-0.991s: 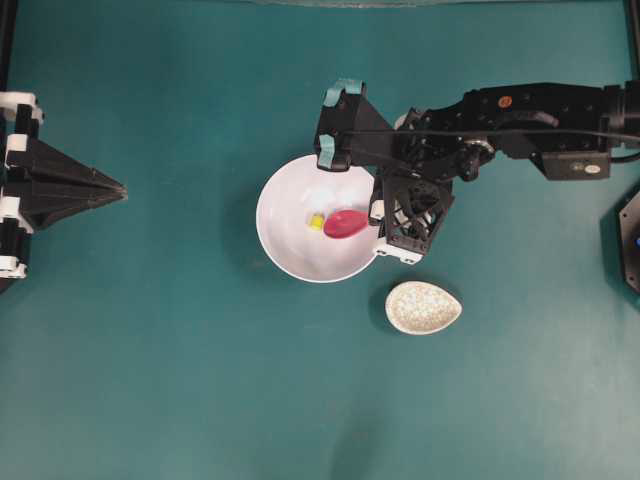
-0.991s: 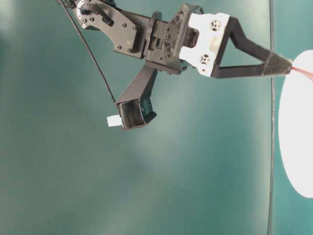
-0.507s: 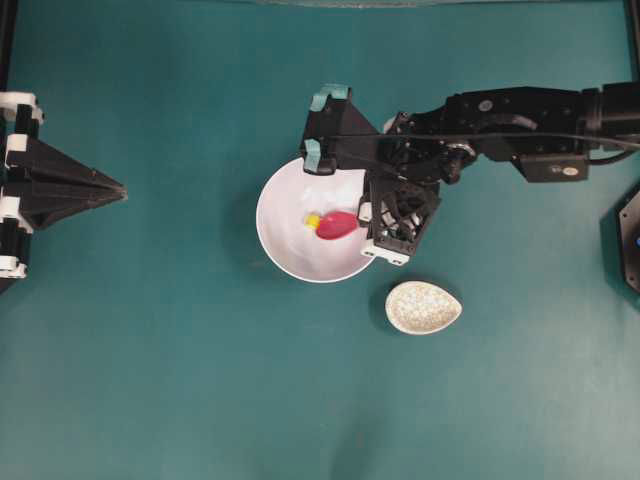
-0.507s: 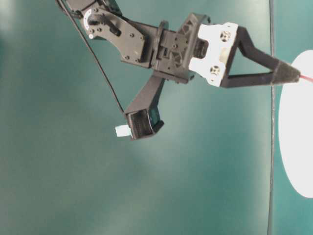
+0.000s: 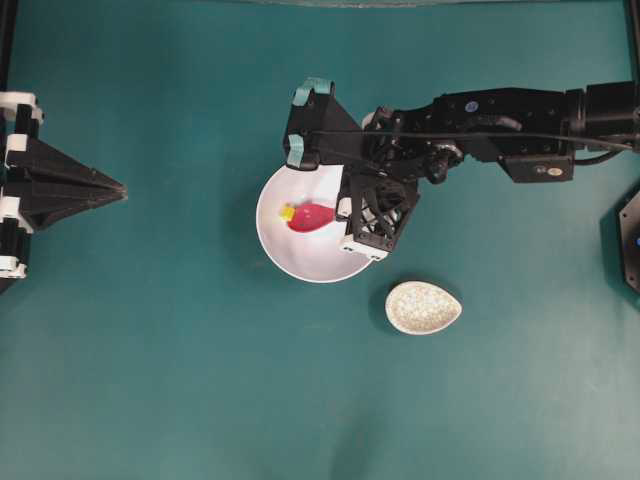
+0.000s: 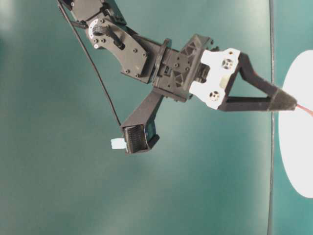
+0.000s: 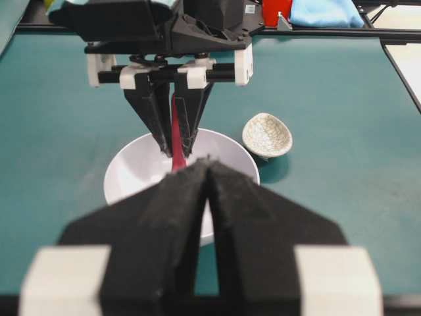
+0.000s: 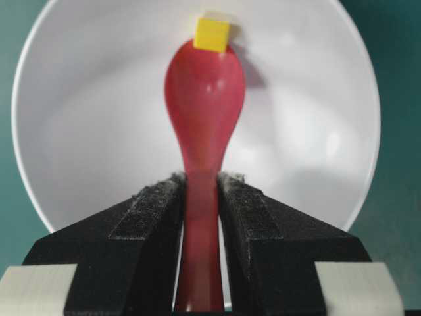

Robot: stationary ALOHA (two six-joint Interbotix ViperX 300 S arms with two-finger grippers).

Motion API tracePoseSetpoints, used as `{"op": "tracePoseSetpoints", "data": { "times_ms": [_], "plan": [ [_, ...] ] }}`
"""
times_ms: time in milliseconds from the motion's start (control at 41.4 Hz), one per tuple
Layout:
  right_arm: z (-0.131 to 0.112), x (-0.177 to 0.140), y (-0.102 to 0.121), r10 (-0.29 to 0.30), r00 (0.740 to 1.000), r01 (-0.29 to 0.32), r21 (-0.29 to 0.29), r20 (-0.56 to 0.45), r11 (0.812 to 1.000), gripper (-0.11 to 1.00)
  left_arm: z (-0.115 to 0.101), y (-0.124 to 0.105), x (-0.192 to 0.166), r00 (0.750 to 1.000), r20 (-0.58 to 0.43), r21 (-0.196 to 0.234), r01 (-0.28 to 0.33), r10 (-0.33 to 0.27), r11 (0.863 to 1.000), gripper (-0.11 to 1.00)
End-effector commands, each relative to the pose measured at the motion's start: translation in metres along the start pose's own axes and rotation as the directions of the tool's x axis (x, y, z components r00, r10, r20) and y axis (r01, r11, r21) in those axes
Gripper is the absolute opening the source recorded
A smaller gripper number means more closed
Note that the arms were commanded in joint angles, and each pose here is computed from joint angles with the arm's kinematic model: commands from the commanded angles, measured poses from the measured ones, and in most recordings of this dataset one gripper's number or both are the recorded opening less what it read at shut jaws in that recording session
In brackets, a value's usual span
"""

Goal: Scoop the yellow hexagonal prism block from the bowl with a spoon using the right arm.
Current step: 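Slide the spoon under the yellow block toward the bowl's left rim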

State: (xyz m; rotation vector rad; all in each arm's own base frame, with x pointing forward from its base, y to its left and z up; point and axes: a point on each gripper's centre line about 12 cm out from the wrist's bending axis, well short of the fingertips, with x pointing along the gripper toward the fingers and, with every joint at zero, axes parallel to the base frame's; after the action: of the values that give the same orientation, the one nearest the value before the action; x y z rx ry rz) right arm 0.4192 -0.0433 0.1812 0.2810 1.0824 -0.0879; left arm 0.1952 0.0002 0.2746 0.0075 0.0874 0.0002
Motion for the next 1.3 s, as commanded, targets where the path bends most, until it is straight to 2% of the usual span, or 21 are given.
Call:
{"op": "tracePoseSetpoints", "data": {
  "times_ms": [0, 459, 1015, 1281],
  "plan": [
    [0.013, -0.012, 0.004, 0.006, 0.998, -0.006, -0.005, 0.059, 1.0, 0.24, 0.011, 0.0, 0.002, 1.0, 0.026, 0.0, -0.002, 0.002, 1.0, 0.05],
    [0.029, -0.034, 0.009, 0.017, 0.992, -0.016, -0.015, 0.124, 1.0, 0.24, 0.011, 0.0, 0.002, 1.0, 0.028, 0.0, -0.002, 0.002, 1.0, 0.05],
    [0.029, -0.046, 0.011, 0.021, 0.989, -0.019, -0.019, 0.145, 1.0, 0.24, 0.011, 0.0, 0.002, 1.0, 0.028, 0.0, -0.002, 0.002, 1.0, 0.05],
    [0.032, -0.063, 0.013, 0.027, 0.981, -0.023, -0.026, 0.191, 0.999, 0.24, 0.011, 0.0, 0.002, 1.0, 0.025, -0.002, -0.002, 0.002, 1.0, 0.05]
  ]
}}
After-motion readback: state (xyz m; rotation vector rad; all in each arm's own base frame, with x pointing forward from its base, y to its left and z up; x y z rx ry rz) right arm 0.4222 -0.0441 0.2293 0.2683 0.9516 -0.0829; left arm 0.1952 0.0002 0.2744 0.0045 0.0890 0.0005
